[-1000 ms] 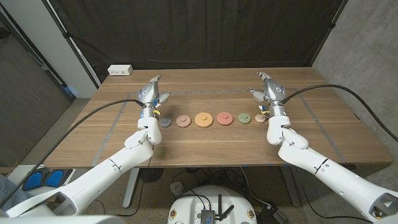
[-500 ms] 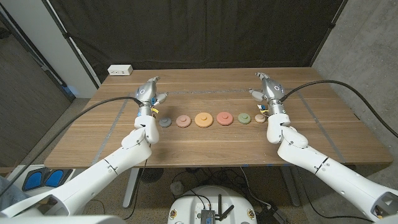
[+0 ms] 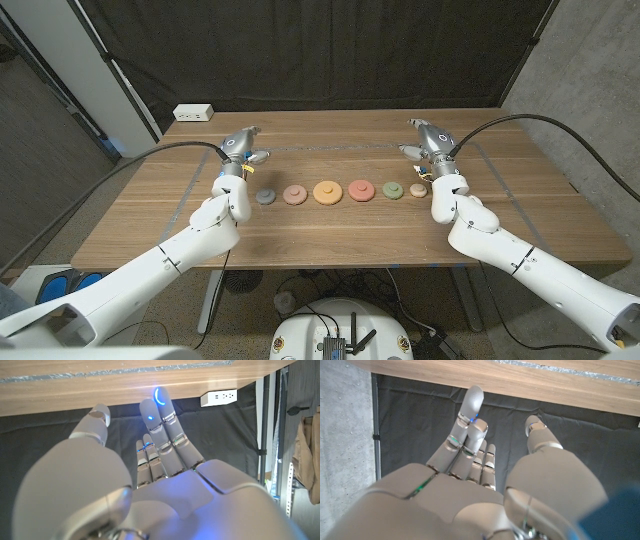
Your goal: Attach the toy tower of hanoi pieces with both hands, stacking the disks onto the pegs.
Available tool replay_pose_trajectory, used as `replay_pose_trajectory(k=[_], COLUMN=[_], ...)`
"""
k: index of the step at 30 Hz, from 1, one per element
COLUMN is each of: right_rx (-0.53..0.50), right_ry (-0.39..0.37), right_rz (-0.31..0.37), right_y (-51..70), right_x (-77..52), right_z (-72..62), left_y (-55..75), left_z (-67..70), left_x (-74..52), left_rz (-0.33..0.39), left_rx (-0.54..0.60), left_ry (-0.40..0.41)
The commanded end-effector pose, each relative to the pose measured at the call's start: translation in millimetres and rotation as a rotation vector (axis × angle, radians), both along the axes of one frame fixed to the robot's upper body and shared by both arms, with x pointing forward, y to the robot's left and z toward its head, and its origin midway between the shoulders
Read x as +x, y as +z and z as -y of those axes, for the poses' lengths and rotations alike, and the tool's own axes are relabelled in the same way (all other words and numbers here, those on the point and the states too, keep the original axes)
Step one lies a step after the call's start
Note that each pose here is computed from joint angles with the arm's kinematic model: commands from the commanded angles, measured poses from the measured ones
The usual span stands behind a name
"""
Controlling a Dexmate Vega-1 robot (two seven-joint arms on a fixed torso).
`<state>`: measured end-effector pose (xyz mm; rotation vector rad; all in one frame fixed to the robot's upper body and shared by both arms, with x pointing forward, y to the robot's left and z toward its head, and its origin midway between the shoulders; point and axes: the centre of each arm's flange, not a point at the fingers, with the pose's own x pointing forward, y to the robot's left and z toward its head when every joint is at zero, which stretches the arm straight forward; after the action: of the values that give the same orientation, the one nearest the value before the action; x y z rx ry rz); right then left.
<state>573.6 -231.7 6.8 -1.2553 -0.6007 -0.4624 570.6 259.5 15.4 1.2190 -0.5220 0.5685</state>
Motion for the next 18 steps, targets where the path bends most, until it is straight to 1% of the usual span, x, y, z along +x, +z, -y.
replay_pose_trajectory(k=[1,6,12,14,18], right_rx=[-0.061,-0.076,-0.092,-0.097,-0.100], right_ry=[-0.022,-0.010,0.016,0.022,0.022], right_rz=[-0.095,-0.154,-0.243,-0.261,-0.290], right_y=[12.0,20.2,29.2,30.1,26.4], right_x=[-2.1,-0.6,4.2,6.0,8.8], right_z=[-2.4,0.0,5.4,6.8,7.1], left_y=[9.1,15.2,21.3,23.8,28.9], left_z=[3.9,5.2,5.3,5.8,7.2], left_x=[7.0,9.2,10.3,10.0,12.0], left_rz=[-0.110,-0.147,-0.197,-0.207,-0.230], left_rx=[0.029,0.027,0.038,0.046,0.050], left_ry=[-0.025,-0.046,-0.084,-0.078,-0.088])
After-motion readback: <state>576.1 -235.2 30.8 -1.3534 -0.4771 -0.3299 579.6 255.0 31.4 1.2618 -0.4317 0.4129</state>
